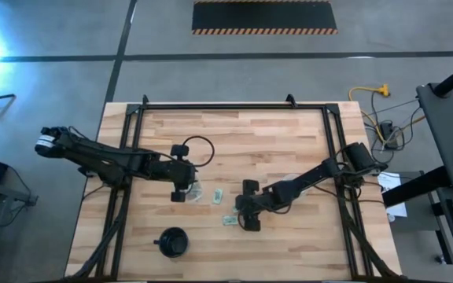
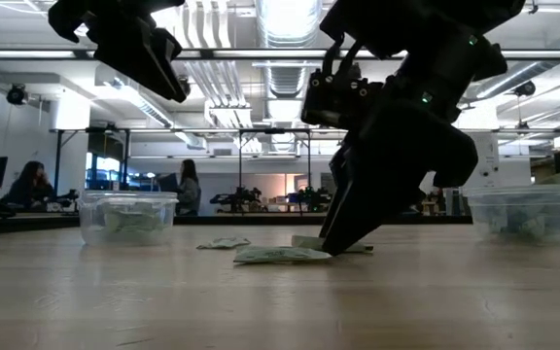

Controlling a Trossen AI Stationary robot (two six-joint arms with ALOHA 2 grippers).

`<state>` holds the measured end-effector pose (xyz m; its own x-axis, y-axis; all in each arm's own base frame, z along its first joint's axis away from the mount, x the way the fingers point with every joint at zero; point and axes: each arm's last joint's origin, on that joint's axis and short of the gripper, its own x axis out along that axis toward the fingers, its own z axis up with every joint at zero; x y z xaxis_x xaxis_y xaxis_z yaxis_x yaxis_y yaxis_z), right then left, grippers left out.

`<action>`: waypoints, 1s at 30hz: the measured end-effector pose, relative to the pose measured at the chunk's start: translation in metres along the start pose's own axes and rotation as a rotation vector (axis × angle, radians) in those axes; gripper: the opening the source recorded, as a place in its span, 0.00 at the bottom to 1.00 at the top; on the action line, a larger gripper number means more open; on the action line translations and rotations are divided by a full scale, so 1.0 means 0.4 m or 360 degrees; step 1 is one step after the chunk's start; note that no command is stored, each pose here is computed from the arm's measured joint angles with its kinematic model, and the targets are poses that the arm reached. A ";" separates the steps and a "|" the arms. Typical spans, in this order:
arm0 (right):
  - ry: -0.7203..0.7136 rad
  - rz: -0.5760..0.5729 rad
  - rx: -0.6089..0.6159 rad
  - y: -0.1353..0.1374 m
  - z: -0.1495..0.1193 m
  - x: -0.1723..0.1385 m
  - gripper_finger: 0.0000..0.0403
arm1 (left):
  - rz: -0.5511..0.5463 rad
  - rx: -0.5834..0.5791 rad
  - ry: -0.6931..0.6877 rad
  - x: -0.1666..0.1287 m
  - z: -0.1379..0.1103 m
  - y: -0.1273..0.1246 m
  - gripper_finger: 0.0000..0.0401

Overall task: Pick and place Stevia / Truvia into bins
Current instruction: Put the stevia packet into the round transparent container

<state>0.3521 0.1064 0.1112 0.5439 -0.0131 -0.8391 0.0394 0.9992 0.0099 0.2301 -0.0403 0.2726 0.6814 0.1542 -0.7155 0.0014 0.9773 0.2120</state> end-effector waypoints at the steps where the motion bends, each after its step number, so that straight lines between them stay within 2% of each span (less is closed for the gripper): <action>1: 0.0006 -0.0002 -0.0002 0.000 0.001 -0.001 0.48 | 0.0000 -0.0003 -0.0001 0.000 0.000 0.000 0.33; 17: 0.0059 -0.0033 -0.0090 -0.007 0.001 -0.033 0.05 | -0.0001 -0.0013 0.0016 0.005 -0.007 -0.002 0.33; 30: 0.0182 -0.0117 -0.0046 -0.021 -0.007 -0.079 0.02 | 0.0000 -0.0010 0.0019 0.007 -0.008 -0.002 0.33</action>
<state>0.3323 0.0986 0.1362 0.4411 -0.0834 -0.8936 0.0506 0.9964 -0.0680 0.2296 -0.0402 0.2685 0.6727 0.1560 -0.7232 -0.0034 0.9781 0.2079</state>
